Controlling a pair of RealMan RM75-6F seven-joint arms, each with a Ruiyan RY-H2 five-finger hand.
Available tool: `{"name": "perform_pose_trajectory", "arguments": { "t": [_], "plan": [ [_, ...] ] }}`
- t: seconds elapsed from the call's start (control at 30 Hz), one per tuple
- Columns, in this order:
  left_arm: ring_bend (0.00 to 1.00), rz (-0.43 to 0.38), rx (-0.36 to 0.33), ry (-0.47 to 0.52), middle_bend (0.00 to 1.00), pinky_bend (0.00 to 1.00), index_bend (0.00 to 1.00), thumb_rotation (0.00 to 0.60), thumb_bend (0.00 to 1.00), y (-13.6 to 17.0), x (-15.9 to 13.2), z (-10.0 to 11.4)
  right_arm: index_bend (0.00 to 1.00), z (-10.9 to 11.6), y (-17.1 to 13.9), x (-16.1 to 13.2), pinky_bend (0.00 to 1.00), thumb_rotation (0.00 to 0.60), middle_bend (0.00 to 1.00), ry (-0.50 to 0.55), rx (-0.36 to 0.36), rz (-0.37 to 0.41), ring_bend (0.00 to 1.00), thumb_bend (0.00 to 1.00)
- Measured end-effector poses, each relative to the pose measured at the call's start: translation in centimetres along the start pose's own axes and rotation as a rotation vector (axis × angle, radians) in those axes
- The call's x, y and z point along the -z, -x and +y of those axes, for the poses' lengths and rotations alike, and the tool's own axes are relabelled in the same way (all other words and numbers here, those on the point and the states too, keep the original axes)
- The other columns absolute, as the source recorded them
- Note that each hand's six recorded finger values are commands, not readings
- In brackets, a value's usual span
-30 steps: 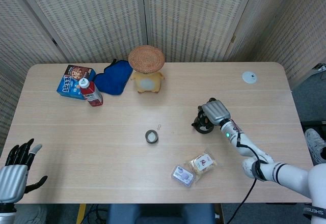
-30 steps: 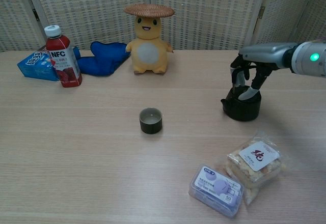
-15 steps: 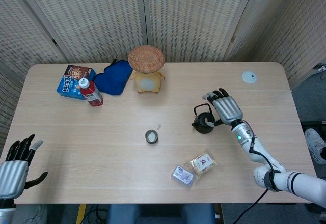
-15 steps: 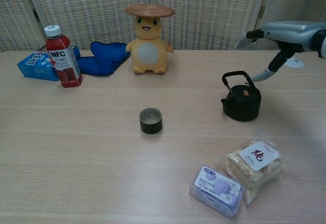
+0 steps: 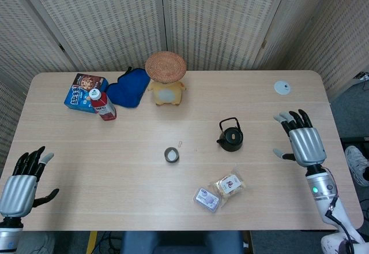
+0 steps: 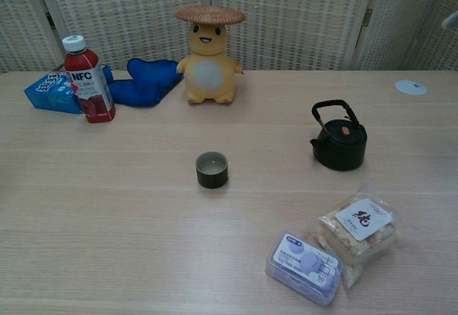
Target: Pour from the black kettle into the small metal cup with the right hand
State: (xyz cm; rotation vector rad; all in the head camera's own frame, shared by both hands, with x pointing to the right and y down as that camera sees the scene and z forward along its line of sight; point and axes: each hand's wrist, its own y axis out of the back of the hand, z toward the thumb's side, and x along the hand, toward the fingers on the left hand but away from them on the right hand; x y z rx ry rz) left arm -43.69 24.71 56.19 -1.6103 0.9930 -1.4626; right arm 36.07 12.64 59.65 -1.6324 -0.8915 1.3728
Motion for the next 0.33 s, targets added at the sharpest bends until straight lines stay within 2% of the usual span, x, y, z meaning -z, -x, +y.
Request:
{"name": "perform_pose_trajectory", "arguments": {
  "t": [0.2, 0.33],
  "plan": [
    [0.06, -0.019, 0.0, 0.003, 0.0, 0.0, 0.13, 0.6, 0.18, -0.6, -0.7, -0.1, 0.19, 0.6, -4.7, 1.8, 0.07, 0.557, 0.19, 0.059, 0.024, -0.051, 0.09, 0.0],
    [0.06, -0.022, -0.002, 0.003, 0.0, 0.0, 0.13, 0.6, 0.18, -0.8, -1.0, -0.1, 0.19, 0.6, -6.9, 2.6, 0.07, 0.557, 0.2, 0.06, 0.025, -0.074, 0.09, 0.0]
  ]
}}
